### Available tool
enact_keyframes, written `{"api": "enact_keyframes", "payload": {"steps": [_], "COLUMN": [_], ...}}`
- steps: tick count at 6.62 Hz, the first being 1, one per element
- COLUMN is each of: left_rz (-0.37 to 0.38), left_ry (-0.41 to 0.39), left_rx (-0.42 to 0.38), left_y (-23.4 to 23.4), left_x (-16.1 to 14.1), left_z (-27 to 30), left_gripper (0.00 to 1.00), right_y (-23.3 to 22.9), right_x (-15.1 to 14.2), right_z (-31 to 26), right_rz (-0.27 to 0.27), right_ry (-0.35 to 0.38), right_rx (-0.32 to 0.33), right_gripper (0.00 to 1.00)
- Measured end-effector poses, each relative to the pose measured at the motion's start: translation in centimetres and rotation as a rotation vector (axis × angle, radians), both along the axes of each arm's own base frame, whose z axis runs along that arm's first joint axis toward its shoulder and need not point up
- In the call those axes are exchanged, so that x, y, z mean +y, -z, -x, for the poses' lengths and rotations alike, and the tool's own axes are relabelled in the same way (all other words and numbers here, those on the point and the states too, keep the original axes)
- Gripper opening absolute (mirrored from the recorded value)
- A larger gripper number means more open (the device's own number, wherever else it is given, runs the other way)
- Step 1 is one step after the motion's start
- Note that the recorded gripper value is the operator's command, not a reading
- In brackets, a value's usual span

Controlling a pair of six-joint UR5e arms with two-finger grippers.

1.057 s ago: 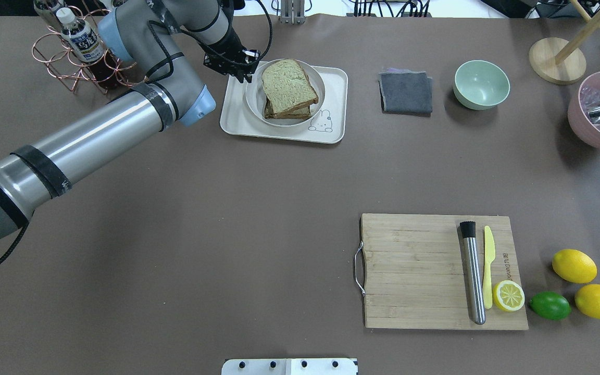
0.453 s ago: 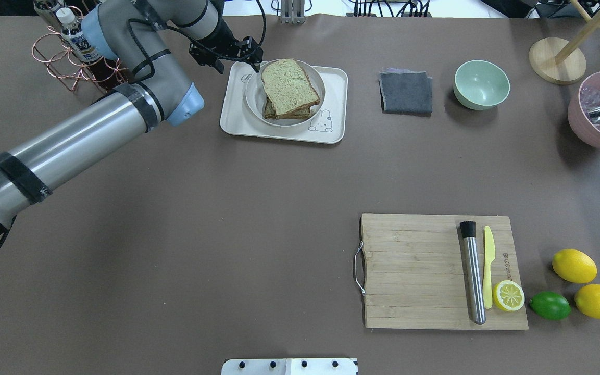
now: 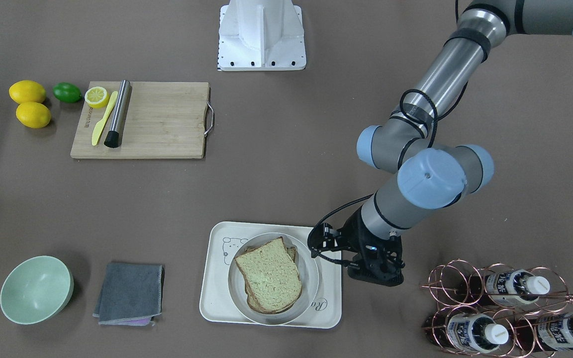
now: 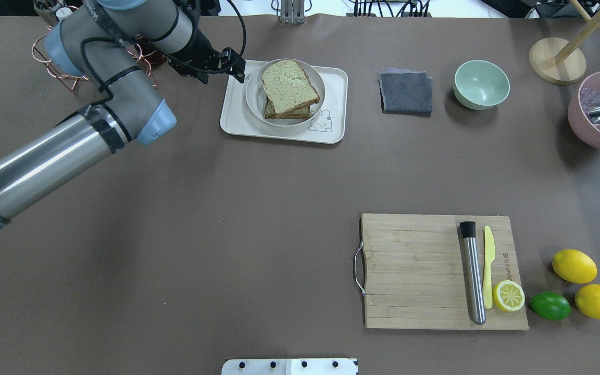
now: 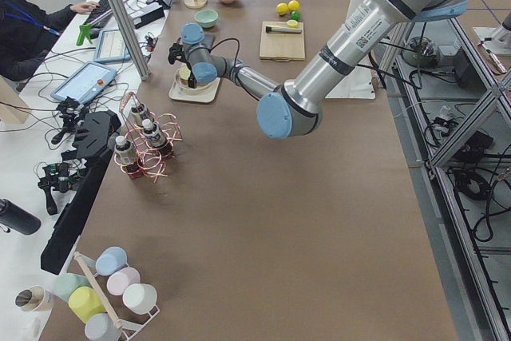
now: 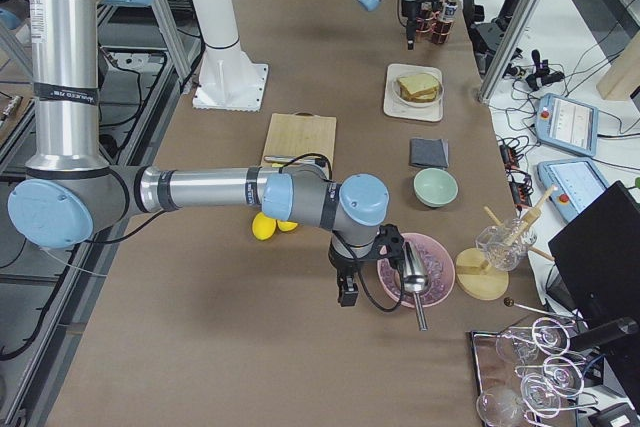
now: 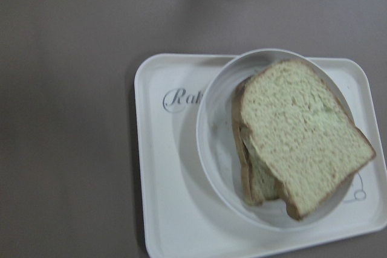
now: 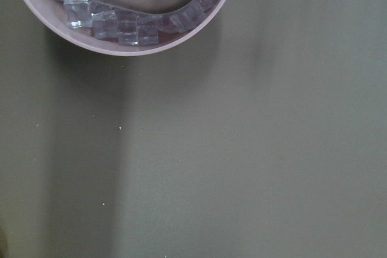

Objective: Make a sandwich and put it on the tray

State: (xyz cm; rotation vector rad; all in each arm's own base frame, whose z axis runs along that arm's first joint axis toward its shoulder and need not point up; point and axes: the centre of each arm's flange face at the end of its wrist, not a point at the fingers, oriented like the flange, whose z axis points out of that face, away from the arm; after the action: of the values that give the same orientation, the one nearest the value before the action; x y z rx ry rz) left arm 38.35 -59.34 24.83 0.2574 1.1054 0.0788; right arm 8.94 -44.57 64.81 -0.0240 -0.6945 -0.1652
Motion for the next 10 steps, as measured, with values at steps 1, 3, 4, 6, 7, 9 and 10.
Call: {"api": "enact_keyframes", "payload": {"steps": [1, 3, 4, 6, 7, 9, 10], "left_rz": [0.012, -0.027, -0.072, -0.172, -0.192, -0.209, -0.153], "left_ry": [0.000, -0.008, -0.036, -0.082, -0.122, -0.237, -0.299], "left_rx": [-0.014, -0.082, -0.127, -0.178, -0.221, -0.360, -0.449], "left_y": [-1.4, -8.0, -12.5, -19.9, -22.1, -24.4, -27.1], "left_x": [4.0, 9.0, 9.5, 9.0, 8.3, 6.7, 6.8], "left_z": [3.4, 12.4, 18.0, 29.9, 33.7, 39.5, 41.6], "left_gripper": [0.99, 0.99, 0.99, 0.99, 0.99, 0.99, 0.99], "right_y": [-0.3, -0.8, -1.0, -1.4, -1.8, -2.3, -2.4], "right_x": [0.4, 1.1, 1.2, 1.3, 1.4, 1.5, 1.6], "right_z": [-0.1, -0.7, -0.9, -1.0, -1.0, -1.0, -1.0], "right_rz": [0.006, 0.016, 0.021, 0.030, 0.038, 0.048, 0.052], "right_ry": [-0.001, -0.014, -0.020, -0.023, -0.022, -0.022, -0.022], "right_rx": [0.001, 0.002, 0.003, 0.005, 0.004, 0.003, 0.002], "right_gripper": [1.00, 1.00, 1.00, 1.00, 1.00, 1.00, 1.00]}}
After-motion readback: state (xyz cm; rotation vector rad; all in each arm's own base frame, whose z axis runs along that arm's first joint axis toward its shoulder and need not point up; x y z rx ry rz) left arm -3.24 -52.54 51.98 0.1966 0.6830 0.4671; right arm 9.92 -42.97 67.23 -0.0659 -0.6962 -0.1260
